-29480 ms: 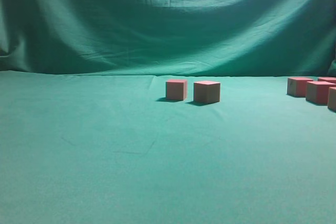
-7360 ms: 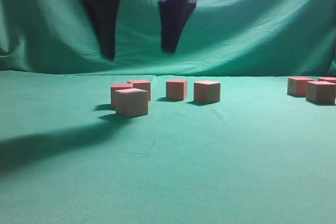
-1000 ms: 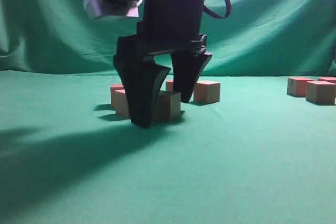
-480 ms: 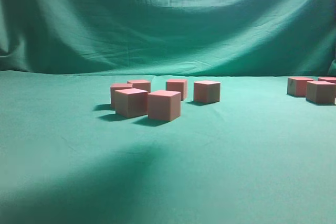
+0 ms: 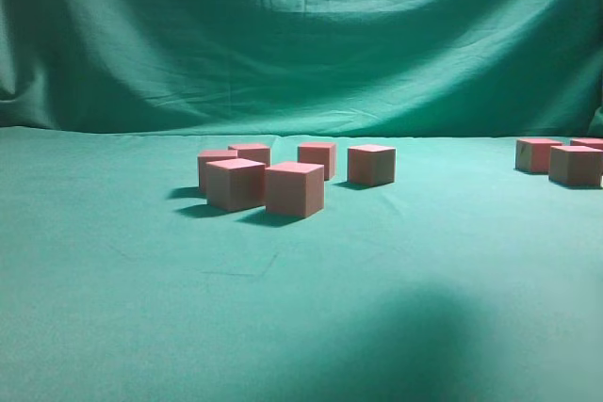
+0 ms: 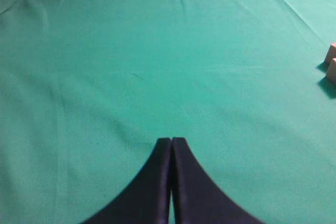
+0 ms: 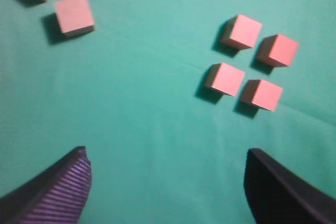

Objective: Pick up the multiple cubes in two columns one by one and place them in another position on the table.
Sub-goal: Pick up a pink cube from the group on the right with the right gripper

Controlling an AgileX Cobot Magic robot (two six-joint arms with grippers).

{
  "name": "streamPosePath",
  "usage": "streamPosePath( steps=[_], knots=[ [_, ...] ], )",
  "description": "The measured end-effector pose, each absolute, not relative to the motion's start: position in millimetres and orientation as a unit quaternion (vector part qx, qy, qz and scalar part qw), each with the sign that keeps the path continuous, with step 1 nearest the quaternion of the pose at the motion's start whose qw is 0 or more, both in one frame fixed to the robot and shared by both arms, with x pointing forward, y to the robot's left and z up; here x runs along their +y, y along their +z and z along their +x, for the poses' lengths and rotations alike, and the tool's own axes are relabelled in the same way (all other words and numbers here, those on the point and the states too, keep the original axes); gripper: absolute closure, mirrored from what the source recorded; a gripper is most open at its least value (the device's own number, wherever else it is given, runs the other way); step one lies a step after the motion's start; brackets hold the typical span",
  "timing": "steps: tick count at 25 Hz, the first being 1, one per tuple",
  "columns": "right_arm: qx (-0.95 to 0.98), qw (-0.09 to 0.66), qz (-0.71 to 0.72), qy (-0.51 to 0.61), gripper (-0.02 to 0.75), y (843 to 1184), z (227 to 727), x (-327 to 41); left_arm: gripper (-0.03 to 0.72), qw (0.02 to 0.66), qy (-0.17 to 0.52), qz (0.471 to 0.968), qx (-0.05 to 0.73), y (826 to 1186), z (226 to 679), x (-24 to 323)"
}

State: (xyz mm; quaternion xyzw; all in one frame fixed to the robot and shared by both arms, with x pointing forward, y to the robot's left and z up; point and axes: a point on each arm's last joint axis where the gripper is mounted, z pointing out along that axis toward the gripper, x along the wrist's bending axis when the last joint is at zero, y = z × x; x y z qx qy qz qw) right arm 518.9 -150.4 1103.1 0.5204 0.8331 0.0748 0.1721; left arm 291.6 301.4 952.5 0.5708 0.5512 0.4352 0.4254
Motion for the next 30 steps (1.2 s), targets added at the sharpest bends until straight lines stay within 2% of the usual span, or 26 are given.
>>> streamPosePath(
  steps=[5,6,10,25,30],
  knots=[
    [0.783,0.158,0.595,0.091,0.16,1103,539,-190,0.688,0.425,0.435,0.571,0.551,953,292,301],
    [0.773,0.154,0.608,0.1,0.205,1103,542,-197,0.688,0.425,0.435,0.571,0.551,953,292,301],
    [0.747,0.135,0.642,0.107,0.206,1093,557,-215,0.688,0.425,0.435,0.571,0.551,953,292,301],
    [0.758,0.101,0.64,0.071,0.206,1001,611,-203,0.688,0.425,0.435,0.571,0.551,953,292,301],
    [0.761,0.095,0.639,0.061,0.206,984,617,-202,0.688,0.425,0.435,0.571,0.551,953,292,301]
  ],
)
